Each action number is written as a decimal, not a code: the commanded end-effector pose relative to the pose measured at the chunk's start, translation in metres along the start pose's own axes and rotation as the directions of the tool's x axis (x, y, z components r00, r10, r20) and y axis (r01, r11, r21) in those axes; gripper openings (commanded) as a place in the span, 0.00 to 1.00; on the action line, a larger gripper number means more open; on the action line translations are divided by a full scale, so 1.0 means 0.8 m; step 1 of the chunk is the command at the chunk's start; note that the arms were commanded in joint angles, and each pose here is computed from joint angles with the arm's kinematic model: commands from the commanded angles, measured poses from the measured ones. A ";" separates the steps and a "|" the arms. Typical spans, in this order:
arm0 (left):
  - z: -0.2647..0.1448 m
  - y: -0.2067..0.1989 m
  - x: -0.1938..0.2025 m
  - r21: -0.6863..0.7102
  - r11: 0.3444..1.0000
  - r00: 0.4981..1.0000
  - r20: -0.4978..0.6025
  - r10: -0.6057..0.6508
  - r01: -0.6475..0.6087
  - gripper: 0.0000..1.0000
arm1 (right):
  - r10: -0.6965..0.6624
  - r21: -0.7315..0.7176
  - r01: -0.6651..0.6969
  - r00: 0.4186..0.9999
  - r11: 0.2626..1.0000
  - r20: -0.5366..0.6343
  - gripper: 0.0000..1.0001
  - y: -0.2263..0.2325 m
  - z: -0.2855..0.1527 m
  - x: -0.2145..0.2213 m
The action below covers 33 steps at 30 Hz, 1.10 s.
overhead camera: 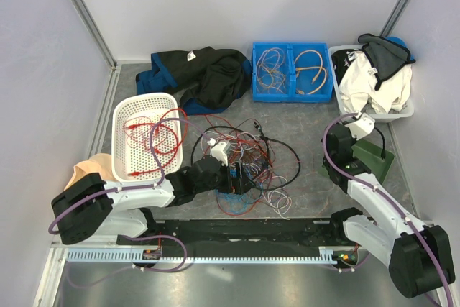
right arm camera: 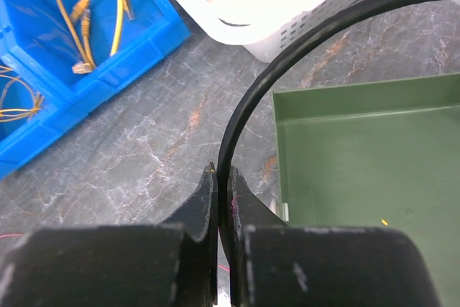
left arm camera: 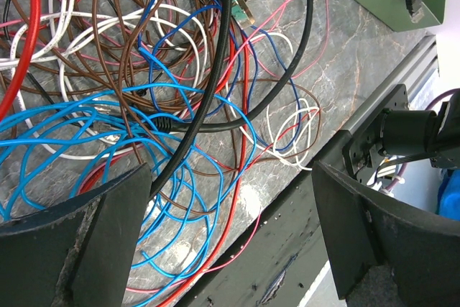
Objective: Untangle the cables
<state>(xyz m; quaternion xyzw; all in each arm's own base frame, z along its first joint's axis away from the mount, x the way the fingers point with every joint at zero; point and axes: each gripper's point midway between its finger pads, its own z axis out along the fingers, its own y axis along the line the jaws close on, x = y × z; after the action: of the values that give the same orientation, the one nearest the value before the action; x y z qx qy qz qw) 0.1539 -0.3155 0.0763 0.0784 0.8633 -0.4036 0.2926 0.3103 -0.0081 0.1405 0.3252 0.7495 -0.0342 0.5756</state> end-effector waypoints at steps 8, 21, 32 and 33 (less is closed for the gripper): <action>0.005 -0.018 -0.011 0.038 0.999 0.999 0.027 -0.024 0.023 1.00 | 0.033 0.098 -0.027 0.998 0.995 -0.062 0.00 -0.028 0.004 0.039; 0.001 -0.015 -0.010 0.037 0.999 0.999 0.031 -0.023 0.022 1.00 | 0.082 0.226 -0.044 0.983 0.973 -0.164 0.00 -0.084 0.011 0.090; 0.002 -0.015 -0.010 0.035 0.999 0.999 0.031 -0.021 0.020 1.00 | 0.103 0.195 -0.086 0.991 0.977 -0.082 0.00 -0.082 0.002 0.053; 0.001 -0.015 -0.010 0.036 0.999 0.999 0.032 -0.021 0.020 1.00 | 0.109 0.184 -0.097 0.992 0.978 -0.062 0.00 -0.079 0.000 0.043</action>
<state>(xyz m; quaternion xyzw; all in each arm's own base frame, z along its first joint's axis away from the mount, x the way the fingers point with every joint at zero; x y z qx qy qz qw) 0.1536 -0.3150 0.0719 0.0786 0.8667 -0.3989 0.2890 0.2829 -0.0345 0.0845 0.4252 0.7429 -0.0382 0.5156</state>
